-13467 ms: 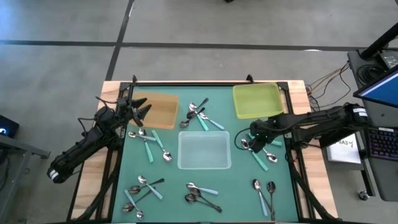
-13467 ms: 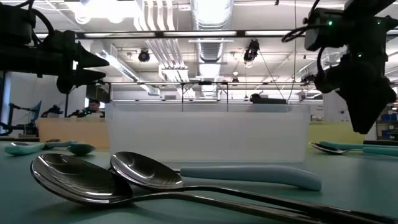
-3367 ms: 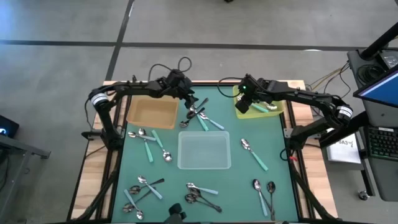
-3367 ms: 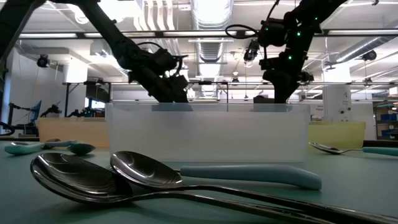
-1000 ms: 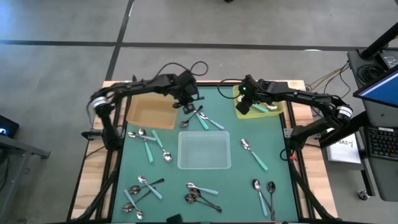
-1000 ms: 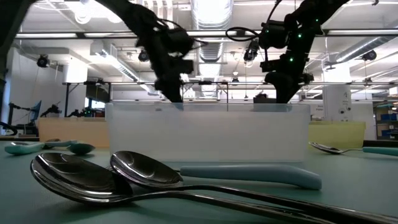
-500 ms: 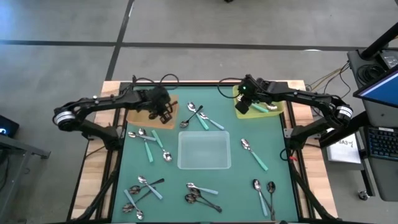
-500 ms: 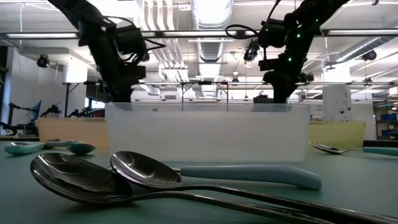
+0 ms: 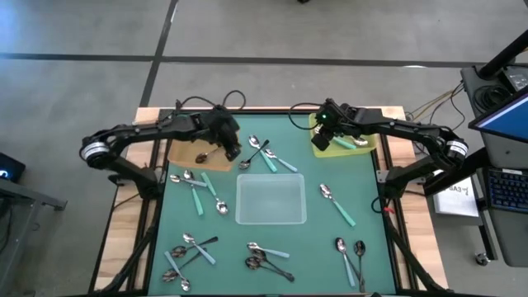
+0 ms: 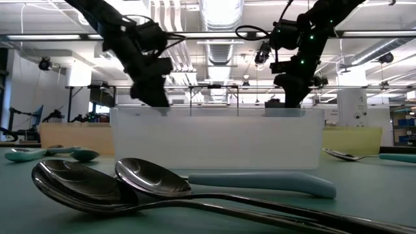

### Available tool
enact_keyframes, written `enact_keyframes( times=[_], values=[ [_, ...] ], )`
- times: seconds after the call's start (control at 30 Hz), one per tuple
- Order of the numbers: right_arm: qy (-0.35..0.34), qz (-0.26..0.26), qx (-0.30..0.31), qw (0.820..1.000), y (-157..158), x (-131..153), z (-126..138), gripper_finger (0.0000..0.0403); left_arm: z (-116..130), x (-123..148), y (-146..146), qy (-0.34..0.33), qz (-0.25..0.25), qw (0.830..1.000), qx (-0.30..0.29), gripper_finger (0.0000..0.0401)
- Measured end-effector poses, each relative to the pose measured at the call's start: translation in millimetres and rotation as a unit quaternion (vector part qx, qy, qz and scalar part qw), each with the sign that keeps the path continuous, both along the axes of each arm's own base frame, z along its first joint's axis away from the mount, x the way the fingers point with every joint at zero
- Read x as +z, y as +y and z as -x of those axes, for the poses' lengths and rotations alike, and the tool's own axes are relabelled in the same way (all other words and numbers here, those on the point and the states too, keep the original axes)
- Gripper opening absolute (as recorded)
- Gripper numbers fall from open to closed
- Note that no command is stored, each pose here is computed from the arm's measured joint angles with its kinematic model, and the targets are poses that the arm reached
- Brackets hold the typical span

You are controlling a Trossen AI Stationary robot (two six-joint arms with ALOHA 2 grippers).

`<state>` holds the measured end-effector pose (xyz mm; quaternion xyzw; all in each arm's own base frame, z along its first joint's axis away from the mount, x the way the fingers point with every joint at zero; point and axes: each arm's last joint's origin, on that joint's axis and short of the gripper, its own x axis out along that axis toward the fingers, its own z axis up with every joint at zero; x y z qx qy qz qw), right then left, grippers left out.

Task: Sort silverware by color (type)
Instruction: Put the black spoon into the orange bin

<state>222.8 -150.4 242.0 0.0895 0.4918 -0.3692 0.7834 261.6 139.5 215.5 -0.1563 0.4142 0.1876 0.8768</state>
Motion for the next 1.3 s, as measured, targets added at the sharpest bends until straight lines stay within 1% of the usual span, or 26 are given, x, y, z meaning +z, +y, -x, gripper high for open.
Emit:
enact_keyframes(
  times=[0.07, 0.2, 0.3, 0.43, 0.63, 0.83, 0.97, 1.1, 1.3],
  values=[
    [0.0, 0.0, 0.0, 1.0, 0.0, 0.0, 0.0, 0.0121, -12.0, -8.3, 1.4, 0.0, 0.006, 1.0, -0.007, 0.0152],
    [0.0, 0.0, 0.0, 1.0, 0.0, 0.0, 0.0, 0.0121, -33.4, -28.1, 3.6, 0.03, 0.022, 0.999, -0.019, 0.0142],
    [0.0, 0.0, 0.0, 1.0, 0.0, 0.0, 0.0, 0.0121, -48.3, -38.1, 3.9, 0.043, 0.027, 0.998, -0.03, 0.0133],
    [0.0, 0.0, 0.0, 1.0, 0.0, 0.0, 0.0, 0.0121, -61.1, -48.5, 3.9, 0.062, 0.029, 0.997, -0.046, 0.0125],
    [0.0, 0.0, 0.0, 1.0, 0.0, 0.0, -0.1, 0.0121, -68.3, -49.5, 9.5, 0.072, 0.007, 0.997, -0.032, 0.0123],
    [-0.001, 0.001, 0.0, 1.0, -0.1, 0.2, -0.2, 0.0121, -66.8, -50.7, 9.6, 0.087, -0.002, 0.996, -0.022, 0.0123],
    [-0.001, 0.001, 0.0, 1.0, -0.1, 0.2, -0.2, 0.0121, -65.0, -52.5, 10.5, 0.11, -0.026, 0.994, -0.001, 0.0123],
    [-0.002, 0.001, 0.0, 1.0, -0.2, 0.3, -0.3, 0.0121, -64.9, -53.1, 9.1, 0.113, -0.022, 0.993, 0.008, 0.0123],
    [-0.002, 0.001, 0.0, 1.0, -0.2, 0.4, -0.3, 0.0121, -69.1, -55.2, 0.8, 0.113, -0.02, 0.993, 0.0, 0.0123]
  ],
)
